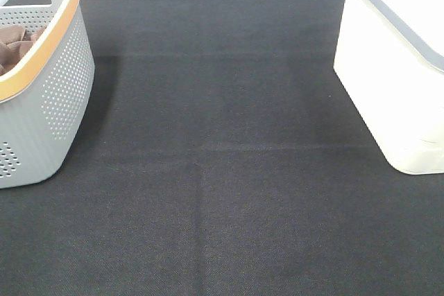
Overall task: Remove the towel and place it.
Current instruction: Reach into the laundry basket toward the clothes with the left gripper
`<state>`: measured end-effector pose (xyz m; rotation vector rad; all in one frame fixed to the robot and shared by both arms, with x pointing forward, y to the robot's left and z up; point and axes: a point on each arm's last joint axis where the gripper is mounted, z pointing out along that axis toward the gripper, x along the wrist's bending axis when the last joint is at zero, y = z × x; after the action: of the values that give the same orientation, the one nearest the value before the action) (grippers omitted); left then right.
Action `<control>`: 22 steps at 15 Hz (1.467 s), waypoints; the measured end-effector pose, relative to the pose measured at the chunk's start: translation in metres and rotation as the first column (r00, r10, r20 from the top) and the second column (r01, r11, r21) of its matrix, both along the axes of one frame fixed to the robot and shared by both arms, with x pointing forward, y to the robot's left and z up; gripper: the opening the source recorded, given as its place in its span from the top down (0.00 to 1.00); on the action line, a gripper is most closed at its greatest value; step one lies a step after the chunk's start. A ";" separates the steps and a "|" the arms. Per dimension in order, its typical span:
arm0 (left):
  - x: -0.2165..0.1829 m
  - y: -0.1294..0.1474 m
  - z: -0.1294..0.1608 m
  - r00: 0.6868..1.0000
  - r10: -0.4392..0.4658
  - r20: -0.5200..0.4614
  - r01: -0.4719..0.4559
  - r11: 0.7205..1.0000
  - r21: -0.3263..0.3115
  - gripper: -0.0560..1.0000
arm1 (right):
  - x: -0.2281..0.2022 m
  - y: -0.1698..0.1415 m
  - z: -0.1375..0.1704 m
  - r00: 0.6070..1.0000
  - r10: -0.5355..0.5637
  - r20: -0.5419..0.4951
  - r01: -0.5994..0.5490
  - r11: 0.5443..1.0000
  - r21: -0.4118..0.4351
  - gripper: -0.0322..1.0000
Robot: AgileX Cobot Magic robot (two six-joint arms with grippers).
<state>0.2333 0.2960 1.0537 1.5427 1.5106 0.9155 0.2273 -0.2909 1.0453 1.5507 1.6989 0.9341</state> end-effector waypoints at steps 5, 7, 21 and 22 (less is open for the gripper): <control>0.000 0.000 0.000 1.000 0.000 0.000 0.000 1.000 0.000 0.22 | 0.000 0.000 0.000 1.000 0.000 0.000 0.000 1.000 0.000 0.32; 0.000 0.000 0.000 1.000 0.000 0.000 0.000 1.000 0.000 0.22 | 0.000 0.000 0.000 1.000 0.000 0.000 0.000 1.000 0.000 0.32; 0.000 0.000 0.000 1.000 0.000 0.000 0.000 1.000 0.000 0.22 | 0.000 0.000 0.000 1.000 0.000 0.000 0.000 1.000 0.000 0.32; 0.000 0.000 0.000 1.000 0.000 0.000 0.000 1.000 0.000 0.22 | 0.000 0.000 0.000 1.000 0.000 0.000 0.000 1.000 0.000 0.32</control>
<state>0.2333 0.2960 1.0537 1.5427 1.5106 0.9155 0.2273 -0.2909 1.0453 1.5507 1.6989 0.9341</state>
